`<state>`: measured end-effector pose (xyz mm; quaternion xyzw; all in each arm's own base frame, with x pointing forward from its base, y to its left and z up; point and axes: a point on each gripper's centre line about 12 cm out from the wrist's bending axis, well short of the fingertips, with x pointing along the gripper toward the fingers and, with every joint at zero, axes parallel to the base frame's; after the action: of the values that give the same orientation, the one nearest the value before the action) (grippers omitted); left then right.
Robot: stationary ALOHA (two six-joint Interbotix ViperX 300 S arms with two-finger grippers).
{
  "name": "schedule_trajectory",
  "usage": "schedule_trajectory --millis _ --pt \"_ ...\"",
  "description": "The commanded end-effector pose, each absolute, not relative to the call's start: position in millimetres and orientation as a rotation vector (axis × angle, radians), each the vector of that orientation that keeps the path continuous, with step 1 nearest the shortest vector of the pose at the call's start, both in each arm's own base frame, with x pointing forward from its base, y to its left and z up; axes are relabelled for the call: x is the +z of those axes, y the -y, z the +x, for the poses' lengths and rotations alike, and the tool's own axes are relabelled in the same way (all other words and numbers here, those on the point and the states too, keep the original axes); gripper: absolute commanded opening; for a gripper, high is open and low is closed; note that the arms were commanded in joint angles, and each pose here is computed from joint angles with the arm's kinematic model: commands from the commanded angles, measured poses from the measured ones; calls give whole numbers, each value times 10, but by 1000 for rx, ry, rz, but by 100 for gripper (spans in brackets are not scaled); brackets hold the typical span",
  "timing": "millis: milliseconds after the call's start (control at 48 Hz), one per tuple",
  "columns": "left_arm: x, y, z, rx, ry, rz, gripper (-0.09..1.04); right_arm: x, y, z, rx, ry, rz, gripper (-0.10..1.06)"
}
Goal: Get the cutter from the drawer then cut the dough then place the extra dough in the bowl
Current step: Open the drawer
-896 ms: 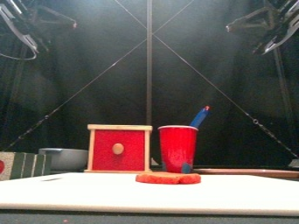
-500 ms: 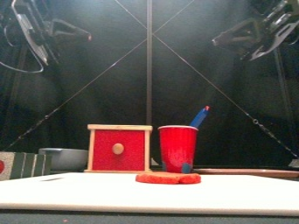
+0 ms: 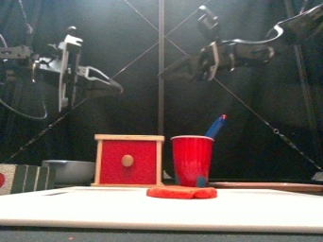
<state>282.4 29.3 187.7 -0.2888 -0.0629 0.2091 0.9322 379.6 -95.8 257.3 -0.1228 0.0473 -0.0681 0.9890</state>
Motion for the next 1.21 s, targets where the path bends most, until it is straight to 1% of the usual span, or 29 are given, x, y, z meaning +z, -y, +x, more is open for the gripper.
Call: schedule_trajectory --millis 21,125,208,354,458,625,771,938,1062,1125,1208 --pt "1751 -323 2930 480 115 -634 22 2511 1183 4128 -161 -82 -249 2" --pt "1631 -305 2971 489 85 -656 24 2343 1326 4368 -168 -108 -254 2" --pt "1562 -291 3018 500 73 -722 25 2179 1426 4545 -167 -131 -258 2" --pt "1477 -280 3080 516 55 -835 28 1978 1532 4743 -160 -156 -270 2" --pt "1373 -262 3095 531 17 -892 33 1851 1574 4828 -161 -177 -264 2" --pt "1330 -236 3133 538 -3 -988 40 1643 1605 4850 -162 -244 -251 2" --pt "1290 -230 3133 551 -14 -1041 50 1548 1603 4821 -163 -285 -245 2" --pt "1240 -224 3151 584 -30 -1128 65 1536 1568 4813 -156 -290 -244 2" --pt "1207 -215 3176 610 -41 -1194 74 1541 1561 4819 -154 -289 -246 2" --pt "1173 -220 3183 631 -44 -1218 77 1539 1546 4823 -151 -290 -246 2" --pt "1133 -242 3199 661 -45 -1235 79 1546 1527 4834 -148 -286 -245 2"
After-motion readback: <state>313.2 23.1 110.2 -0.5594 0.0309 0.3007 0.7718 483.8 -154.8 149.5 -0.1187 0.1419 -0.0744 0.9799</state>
